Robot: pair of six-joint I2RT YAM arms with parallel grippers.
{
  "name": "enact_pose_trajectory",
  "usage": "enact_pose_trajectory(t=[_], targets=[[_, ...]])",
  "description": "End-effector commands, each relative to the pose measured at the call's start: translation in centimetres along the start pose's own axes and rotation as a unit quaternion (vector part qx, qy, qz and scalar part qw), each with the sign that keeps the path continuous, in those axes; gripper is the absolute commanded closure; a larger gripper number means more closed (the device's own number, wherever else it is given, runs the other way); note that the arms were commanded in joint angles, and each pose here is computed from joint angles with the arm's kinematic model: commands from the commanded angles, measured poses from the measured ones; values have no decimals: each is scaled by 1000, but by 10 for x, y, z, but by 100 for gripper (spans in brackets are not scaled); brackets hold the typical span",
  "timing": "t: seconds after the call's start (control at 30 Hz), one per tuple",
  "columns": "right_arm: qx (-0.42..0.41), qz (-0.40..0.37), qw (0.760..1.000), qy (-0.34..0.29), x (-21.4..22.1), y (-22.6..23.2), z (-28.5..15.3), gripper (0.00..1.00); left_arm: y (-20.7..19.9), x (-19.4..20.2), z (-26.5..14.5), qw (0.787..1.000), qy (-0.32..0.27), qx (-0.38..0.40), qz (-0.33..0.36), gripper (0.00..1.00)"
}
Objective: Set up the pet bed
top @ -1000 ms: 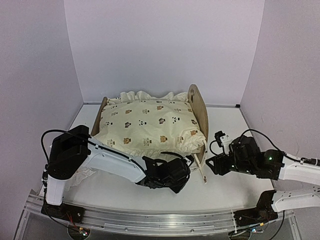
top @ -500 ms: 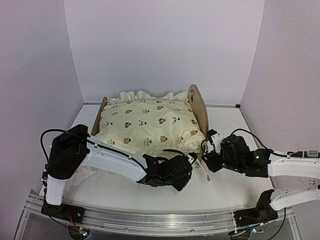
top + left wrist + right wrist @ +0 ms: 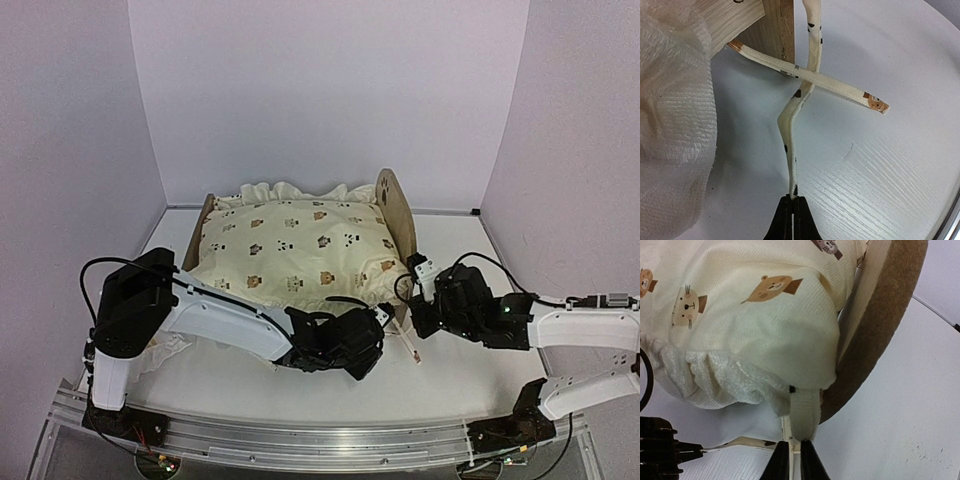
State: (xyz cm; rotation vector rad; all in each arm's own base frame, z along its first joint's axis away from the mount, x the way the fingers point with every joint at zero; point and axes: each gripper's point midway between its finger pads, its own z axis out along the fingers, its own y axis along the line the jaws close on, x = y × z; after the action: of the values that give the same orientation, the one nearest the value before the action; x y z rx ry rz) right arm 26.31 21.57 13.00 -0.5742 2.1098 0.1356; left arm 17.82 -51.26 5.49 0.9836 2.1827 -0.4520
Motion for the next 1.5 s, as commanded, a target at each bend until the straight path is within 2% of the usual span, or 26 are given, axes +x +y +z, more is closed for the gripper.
enact_pose_trajectory(t=[0.0, 0.07, 0.47, 0.73, 0.87, 1.27, 1.47], targets=[[2, 14, 999, -37, -27, -1, -6, 97, -2, -57, -31, 997, -70, 17, -21, 100], [-1, 25, 999, -45, -31, -2, -11, 100, -1, -62, -34, 997, -76, 18, -22, 100], [-39, 45, 998, -29, -39, 3, -34, 100, -16, -110, -35, 987, -133, 87, -21, 100], [-41, 49, 998, -27, -37, 2, -37, 100, -5, -130, -21, 984, -154, 80, -40, 100], [-20, 66, 997, -39, -40, -8, -43, 99, -1, -130, -10, 984, -152, 77, -44, 100], [-35, 84, 995, -46, -42, -6, -49, 99, -7, -132, 9, 980, -161, 107, -51, 100], [32, 98, 993, -55, -34, -33, -52, 96, -8, -131, 15, 979, -165, 110, -55, 100]])
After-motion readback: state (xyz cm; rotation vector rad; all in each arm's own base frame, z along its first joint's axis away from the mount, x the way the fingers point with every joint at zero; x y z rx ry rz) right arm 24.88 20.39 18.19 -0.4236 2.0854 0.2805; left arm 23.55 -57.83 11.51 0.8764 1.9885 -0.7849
